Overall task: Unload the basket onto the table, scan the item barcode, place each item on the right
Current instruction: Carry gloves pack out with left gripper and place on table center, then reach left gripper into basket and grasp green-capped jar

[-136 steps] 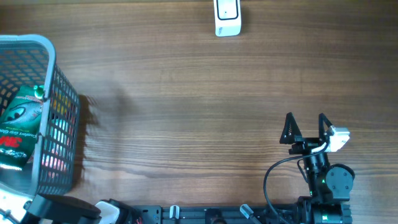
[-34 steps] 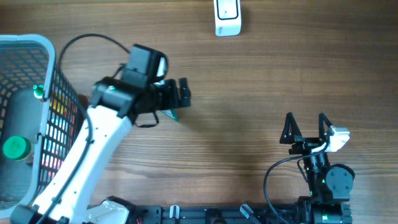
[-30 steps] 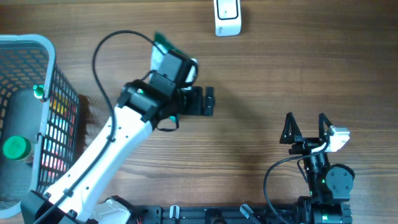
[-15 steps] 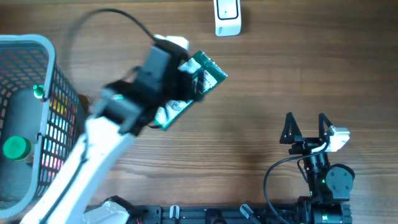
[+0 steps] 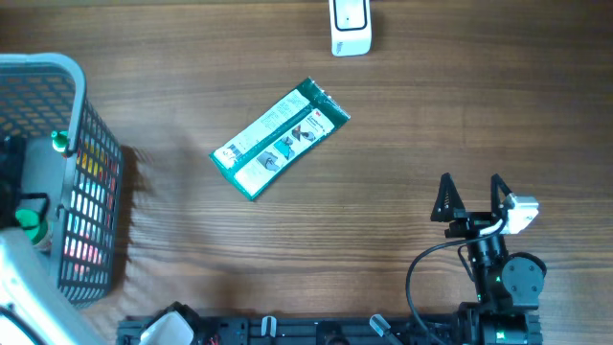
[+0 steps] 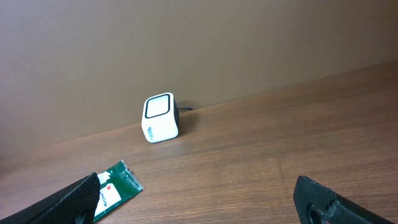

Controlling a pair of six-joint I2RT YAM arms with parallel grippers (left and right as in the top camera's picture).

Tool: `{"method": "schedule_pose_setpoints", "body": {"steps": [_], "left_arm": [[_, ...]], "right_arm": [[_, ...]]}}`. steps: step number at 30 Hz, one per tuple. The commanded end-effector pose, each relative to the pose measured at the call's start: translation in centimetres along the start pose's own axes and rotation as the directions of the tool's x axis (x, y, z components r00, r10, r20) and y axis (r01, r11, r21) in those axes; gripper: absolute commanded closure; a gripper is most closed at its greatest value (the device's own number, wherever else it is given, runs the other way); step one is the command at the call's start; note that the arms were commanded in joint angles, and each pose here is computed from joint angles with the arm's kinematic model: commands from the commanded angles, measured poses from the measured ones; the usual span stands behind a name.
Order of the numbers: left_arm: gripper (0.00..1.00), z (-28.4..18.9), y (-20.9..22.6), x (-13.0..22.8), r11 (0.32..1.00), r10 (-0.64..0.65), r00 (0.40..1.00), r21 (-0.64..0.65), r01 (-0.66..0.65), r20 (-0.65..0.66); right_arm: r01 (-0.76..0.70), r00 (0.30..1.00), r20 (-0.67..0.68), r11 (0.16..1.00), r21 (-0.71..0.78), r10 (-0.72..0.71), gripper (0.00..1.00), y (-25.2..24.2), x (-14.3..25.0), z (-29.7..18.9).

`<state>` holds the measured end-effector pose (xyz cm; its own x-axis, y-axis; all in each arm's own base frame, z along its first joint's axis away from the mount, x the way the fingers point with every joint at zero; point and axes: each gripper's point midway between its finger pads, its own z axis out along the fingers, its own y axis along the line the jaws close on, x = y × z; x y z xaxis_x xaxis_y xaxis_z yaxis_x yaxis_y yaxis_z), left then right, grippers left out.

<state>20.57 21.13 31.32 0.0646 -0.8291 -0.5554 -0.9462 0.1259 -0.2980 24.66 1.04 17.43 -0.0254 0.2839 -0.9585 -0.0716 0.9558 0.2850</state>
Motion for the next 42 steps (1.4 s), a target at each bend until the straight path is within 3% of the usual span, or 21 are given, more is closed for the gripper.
{"method": "schedule_pose_setpoints", "body": {"steps": [1, 4, 7, 12, 21, 34, 36, 41, 42], "left_arm": [[0.0, 5.7, 4.0, 0.1, 0.968, -0.117, 0.986, -0.237, 0.086, -0.12], [0.0, 11.1, 7.4, 1.2, 0.908, -0.19, 0.956, -0.41, 0.085, -0.223], [0.0, 14.7, 9.2, 2.2, 0.867, -0.23, 0.93, -0.495, 0.062, -0.286], [0.0, 18.8, 9.1, 3.6, 0.861, -0.242, 0.905, -0.508, 0.033, -0.35], [0.0, 22.7, 9.9, 5.3, 0.871, -0.237, 0.915, -0.488, 0.051, -0.327], [0.06, 23.1, 10.3, 5.9, 0.875, -0.217, 0.915, -0.483, 0.028, -0.34], [0.02, 23.0, 10.2, 5.8, 0.876, -0.216, 0.916, -0.481, 0.029, -0.338], [0.0, 21.5, 11.1, 3.6, 0.868, -0.096, 0.953, -0.493, -0.061, -0.288], [0.0, 21.1, 11.4, 2.5, 0.858, -0.016, 0.96, -0.497, -0.131, -0.279]], "right_arm": [[0.013, 1.0, 0.01, 1.0, -0.007, -0.013, 0.0, 0.2, -0.2, 0.0], [0.013, 1.0, 0.01, 1.0, -0.007, -0.013, 0.0, 0.2, -0.2, 0.0], [0.013, 1.0, 0.01, 1.0, -0.007, -0.013, 0.0, 0.2, -0.2, 0.0], [0.013, 1.0, 0.01, 1.0, -0.007, -0.013, 0.0, 0.2, -0.2, 0.0], [0.013, 1.0, 0.01, 1.0, -0.007, -0.013, 0.0, 0.2, -0.2, 0.0], [0.013, 1.0, 0.01, 1.0, -0.007, -0.013, 0.0, 0.2, -0.2, 0.0], [0.013, 1.0, 0.01, 1.0, -0.007, -0.013, 0.0, 0.2, -0.2, 0.0], [0.013, 1.0, 0.01, 1.0, -0.007, -0.013, 0.0, 0.2, -0.2, 0.0], [0.013, 1.0, 0.01, 1.0, -0.007, -0.013, 0.0, 0.2, -0.2, 0.0]]}}
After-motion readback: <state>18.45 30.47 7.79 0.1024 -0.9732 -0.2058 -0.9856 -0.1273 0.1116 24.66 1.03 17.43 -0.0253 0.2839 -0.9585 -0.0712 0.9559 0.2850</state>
